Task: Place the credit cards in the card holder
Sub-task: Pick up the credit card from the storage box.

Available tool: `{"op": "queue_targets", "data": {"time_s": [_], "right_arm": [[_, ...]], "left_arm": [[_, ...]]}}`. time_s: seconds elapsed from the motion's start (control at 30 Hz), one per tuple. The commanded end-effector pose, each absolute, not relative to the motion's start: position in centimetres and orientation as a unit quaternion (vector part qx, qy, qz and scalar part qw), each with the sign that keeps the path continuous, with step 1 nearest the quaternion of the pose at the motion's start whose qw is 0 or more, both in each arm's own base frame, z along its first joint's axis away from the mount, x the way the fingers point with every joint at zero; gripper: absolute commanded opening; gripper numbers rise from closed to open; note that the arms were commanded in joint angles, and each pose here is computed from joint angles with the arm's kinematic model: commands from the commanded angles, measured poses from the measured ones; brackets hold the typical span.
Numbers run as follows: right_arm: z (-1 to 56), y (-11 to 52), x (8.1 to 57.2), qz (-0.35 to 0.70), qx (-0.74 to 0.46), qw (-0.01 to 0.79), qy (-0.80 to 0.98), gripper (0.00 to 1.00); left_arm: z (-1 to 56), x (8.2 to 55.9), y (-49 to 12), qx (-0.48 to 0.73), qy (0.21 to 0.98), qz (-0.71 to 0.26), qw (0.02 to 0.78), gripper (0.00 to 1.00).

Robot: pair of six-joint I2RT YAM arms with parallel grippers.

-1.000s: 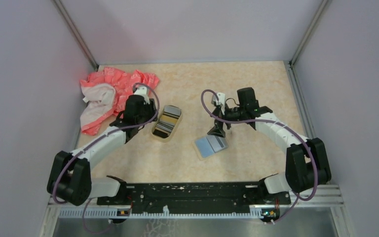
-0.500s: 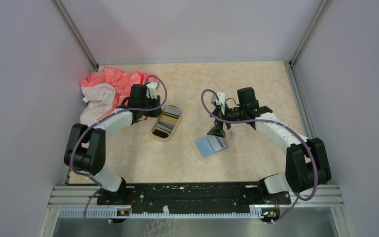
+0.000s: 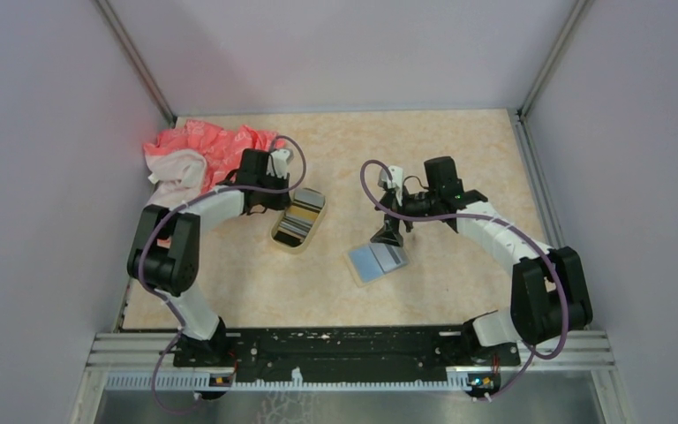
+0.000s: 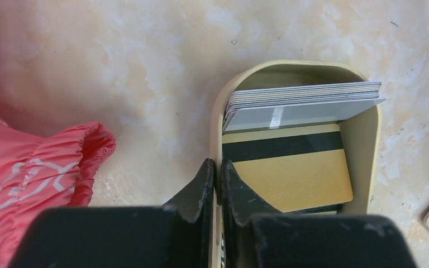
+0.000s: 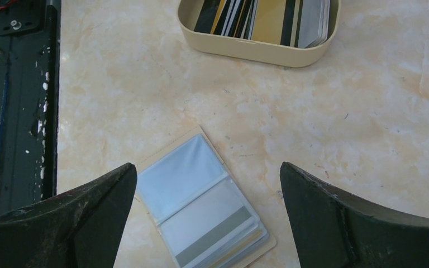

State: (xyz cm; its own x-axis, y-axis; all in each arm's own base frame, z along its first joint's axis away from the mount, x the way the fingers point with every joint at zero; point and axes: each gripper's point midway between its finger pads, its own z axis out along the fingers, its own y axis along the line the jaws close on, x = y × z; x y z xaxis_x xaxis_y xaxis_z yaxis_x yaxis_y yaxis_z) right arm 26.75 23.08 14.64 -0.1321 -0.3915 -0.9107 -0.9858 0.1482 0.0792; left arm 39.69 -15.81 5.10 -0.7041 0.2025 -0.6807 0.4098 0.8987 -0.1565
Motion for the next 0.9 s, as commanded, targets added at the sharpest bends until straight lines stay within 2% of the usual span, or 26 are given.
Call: {"op": "queue_targets", "data": {"time_s": [0.0,0.23,0.87], "right_arm": [[16.6,23.6,26.8,0.387,-0.542,0.413,0.621,0.98],[16.7,23.6,26.7,0.388,-0.544,0.414,0.619,0.98],[17.4,24.4,27.3,0.423,-0.488,0.421,0.637,0.98]], "left_arm": [[5.2,40.0,-16.9,0.196,0.902,-0.170,0.344,0.07],[5.2,38.9,-18.7,0.252,0.879,-0.207,0.348,0.01],[4.5,36.2,-22.9,0.408,0.815,-0.212,0.353,0.01]]}}
